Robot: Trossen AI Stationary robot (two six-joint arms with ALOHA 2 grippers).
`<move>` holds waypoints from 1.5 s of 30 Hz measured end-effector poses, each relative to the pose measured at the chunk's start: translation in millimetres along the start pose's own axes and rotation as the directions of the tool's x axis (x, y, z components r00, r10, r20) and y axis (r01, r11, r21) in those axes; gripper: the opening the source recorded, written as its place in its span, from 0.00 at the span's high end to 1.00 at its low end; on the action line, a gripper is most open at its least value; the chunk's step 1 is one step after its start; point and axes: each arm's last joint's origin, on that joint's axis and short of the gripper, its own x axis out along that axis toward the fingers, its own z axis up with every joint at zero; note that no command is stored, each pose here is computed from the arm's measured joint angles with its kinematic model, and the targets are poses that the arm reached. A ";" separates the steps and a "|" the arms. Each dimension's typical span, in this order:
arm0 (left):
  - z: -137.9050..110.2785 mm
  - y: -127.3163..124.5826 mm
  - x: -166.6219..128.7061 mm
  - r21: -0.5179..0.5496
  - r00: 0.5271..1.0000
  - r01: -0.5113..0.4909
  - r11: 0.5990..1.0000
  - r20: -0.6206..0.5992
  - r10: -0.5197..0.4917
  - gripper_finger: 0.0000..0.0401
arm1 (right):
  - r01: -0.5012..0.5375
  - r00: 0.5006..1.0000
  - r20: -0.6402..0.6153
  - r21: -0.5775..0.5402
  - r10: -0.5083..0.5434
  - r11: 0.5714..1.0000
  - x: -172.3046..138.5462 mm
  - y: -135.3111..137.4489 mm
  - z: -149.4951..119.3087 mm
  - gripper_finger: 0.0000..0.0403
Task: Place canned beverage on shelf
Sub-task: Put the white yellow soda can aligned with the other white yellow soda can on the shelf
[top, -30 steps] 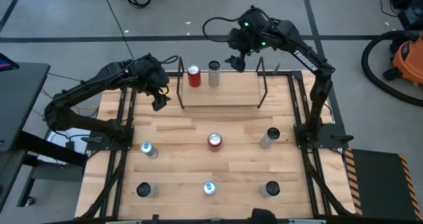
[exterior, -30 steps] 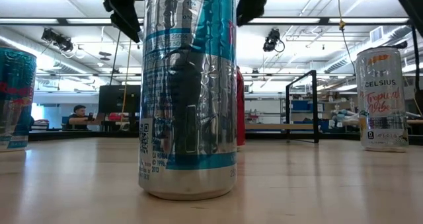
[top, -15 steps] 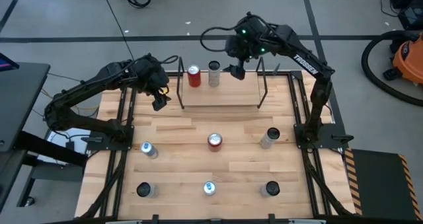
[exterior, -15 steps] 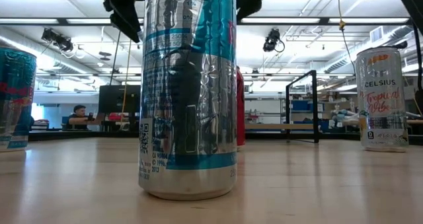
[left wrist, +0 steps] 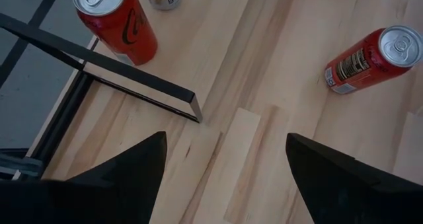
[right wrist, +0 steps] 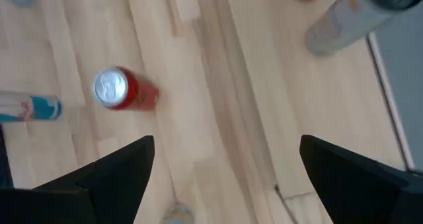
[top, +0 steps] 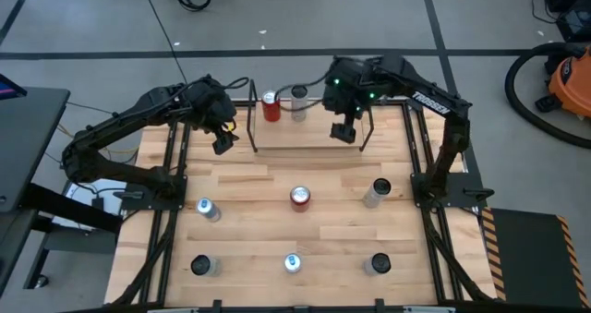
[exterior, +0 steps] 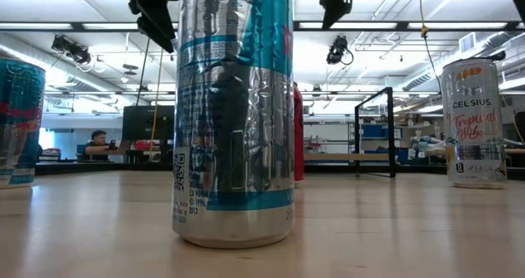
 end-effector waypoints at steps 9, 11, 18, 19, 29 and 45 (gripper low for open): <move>0.1 0.1 0.0 0.016 1.000 0.000 1.000 0.001 0.000 0.22 | 0.076 0.991 -0.108 -0.019 -0.078 0.997 7.6 27.2 -43.0 0.04; 0.1 0.1 0.0 0.016 1.000 0.000 1.000 0.001 0.000 0.22 | 0.092 0.987 -0.132 0.022 -0.088 0.996 5.6 28.2 -62.3 0.05; 0.2 0.1 0.0 0.015 1.000 0.000 1.000 0.002 0.000 0.22 | 0.084 0.993 -0.094 0.167 -0.068 0.982 3.0 35.1 -119.8 0.04; 0.3 0.1 0.0 0.014 1.000 0.000 1.000 0.003 0.000 0.22 | 0.082 0.993 -0.095 0.186 -0.065 0.979 3.4 36.2 -127.0 0.04; 1.9 0.2 0.0 -0.011 1.000 -0.001 1.000 0.020 0.002 0.22 | 0.109 0.977 -0.208 0.252 -0.057 0.961 35.5 54.3 -172.4 0.05; 3.0 0.3 0.0 -0.010 0.999 -0.002 1.000 0.032 0.002 0.22 | 0.174 0.950 -0.301 0.272 -0.088 0.947 83.3 76.0 -182.9 0.05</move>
